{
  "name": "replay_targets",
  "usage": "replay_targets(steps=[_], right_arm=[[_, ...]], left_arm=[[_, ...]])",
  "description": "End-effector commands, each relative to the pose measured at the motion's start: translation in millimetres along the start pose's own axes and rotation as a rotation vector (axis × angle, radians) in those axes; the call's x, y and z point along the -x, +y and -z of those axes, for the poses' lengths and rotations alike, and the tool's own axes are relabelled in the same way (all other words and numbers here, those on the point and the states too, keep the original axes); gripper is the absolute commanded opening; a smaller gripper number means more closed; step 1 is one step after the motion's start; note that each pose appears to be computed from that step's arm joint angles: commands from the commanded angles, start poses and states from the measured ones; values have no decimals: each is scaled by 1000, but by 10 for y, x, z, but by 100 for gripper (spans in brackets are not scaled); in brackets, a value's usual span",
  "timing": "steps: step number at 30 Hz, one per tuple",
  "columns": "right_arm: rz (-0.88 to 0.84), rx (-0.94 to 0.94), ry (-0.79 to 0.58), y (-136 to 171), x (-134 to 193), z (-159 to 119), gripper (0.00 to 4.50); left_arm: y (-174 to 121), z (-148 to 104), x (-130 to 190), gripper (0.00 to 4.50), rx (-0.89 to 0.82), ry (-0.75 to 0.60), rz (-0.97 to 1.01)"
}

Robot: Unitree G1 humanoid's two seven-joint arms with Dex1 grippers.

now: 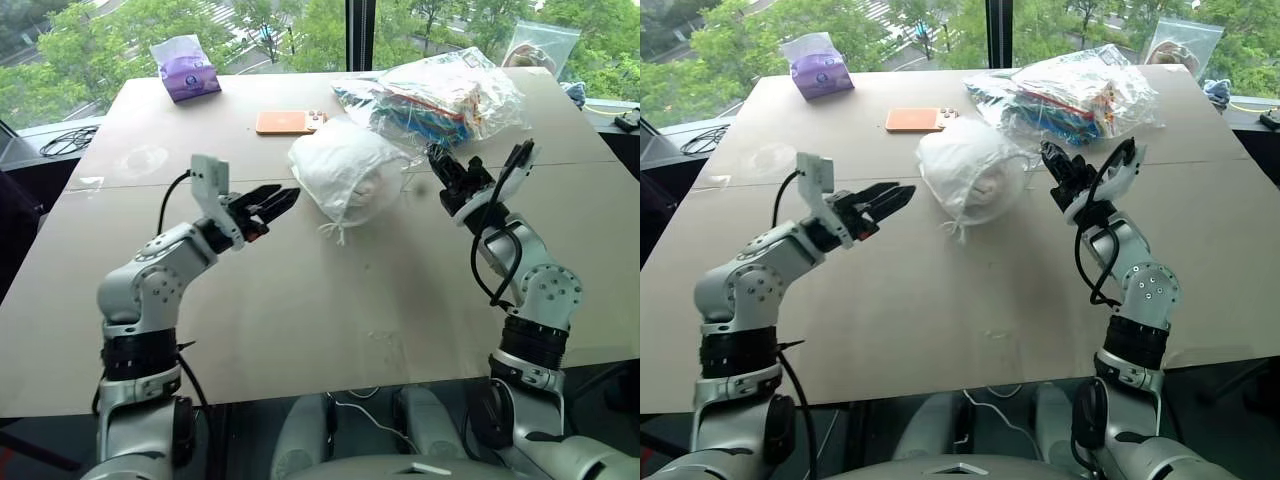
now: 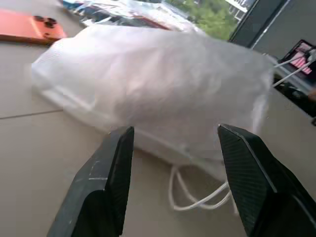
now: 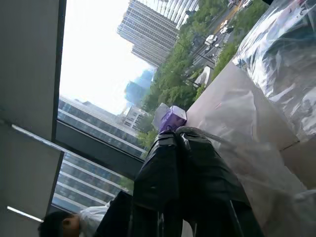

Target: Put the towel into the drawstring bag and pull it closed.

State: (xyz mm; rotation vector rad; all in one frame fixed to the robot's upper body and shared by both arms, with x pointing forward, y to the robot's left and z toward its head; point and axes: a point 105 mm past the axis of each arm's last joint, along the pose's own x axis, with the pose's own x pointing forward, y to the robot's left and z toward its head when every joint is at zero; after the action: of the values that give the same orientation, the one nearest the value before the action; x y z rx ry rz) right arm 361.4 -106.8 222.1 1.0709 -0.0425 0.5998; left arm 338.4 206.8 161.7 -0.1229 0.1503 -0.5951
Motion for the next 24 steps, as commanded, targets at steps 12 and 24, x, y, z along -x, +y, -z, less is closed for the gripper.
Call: replay_targets(steps=[12,24], right_arm=[[-97,-14,-61,314,-139,-163,0],[-73,7,-120,312,-64,-281,0]], left_arm=[[-523,469,-703,272,-309,71,264],[-492,491,-862,3,-289,52,307]])
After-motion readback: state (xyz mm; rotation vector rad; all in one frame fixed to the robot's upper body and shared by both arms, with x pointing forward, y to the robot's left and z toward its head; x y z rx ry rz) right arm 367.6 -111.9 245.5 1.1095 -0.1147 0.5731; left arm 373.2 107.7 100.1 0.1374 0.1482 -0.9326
